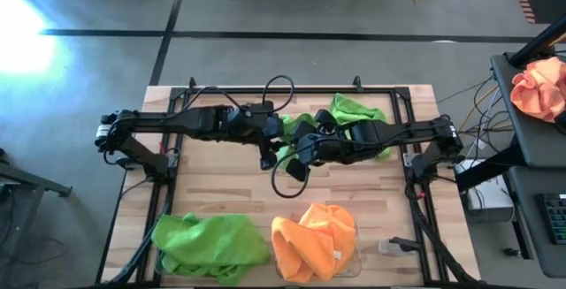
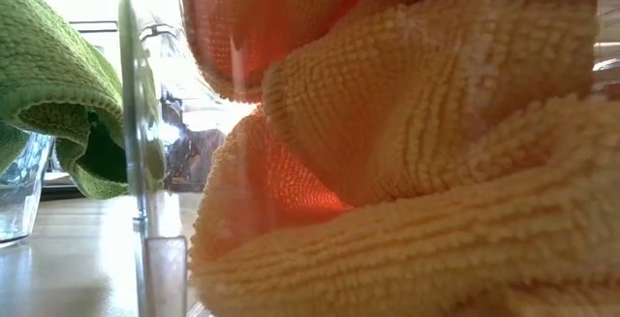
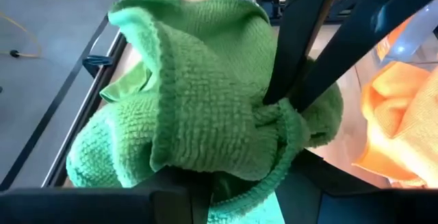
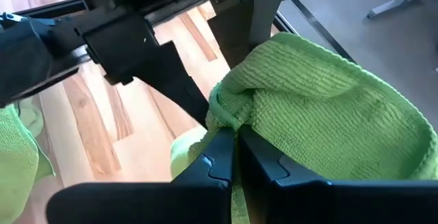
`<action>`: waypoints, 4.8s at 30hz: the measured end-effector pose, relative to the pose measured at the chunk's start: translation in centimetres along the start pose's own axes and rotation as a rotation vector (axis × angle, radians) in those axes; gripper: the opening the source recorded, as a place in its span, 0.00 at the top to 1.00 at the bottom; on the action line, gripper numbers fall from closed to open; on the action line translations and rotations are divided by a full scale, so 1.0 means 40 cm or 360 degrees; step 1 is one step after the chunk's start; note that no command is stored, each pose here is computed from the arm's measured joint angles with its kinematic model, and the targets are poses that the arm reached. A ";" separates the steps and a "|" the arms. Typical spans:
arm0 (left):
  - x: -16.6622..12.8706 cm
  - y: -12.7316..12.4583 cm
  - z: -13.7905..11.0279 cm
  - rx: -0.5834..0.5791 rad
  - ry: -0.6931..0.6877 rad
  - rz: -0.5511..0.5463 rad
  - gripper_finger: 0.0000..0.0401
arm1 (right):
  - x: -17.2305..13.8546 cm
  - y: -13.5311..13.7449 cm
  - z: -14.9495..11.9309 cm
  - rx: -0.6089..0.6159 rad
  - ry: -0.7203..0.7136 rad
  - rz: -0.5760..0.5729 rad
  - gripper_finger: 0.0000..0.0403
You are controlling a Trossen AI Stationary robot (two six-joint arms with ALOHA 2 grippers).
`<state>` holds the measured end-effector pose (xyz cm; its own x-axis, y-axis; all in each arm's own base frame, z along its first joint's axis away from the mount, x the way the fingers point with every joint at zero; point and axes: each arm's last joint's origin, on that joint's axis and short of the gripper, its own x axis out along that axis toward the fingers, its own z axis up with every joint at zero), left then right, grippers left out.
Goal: Sort microfiber towel by color & place in baskets
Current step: Put the green towel into the left transparent bin
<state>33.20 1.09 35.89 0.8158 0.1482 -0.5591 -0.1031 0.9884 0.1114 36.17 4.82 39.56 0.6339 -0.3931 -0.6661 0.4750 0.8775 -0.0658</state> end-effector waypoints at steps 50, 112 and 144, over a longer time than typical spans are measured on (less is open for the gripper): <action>-0.003 0.008 0.003 -0.0052 0.0002 0.0187 0.99 | 0.001 -0.001 -0.001 -0.0005 -0.0002 -0.0012 0.97; -0.618 -0.218 -0.051 -0.0632 -0.0554 -0.0817 1.00 | -0.004 -0.083 -0.015 -0.0104 0.0188 -0.0256 0.66; -0.531 -0.476 -0.234 -0.1230 0.0383 -0.0389 1.00 | -0.028 -0.094 -0.076 -0.0054 0.0610 -0.0249 0.68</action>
<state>12.50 -20.58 37.97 0.7313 -0.1561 -0.6640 -0.3714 0.7254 -0.5796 31.82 2.80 38.30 0.2797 -0.3973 -0.8740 0.5230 0.8265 -0.2083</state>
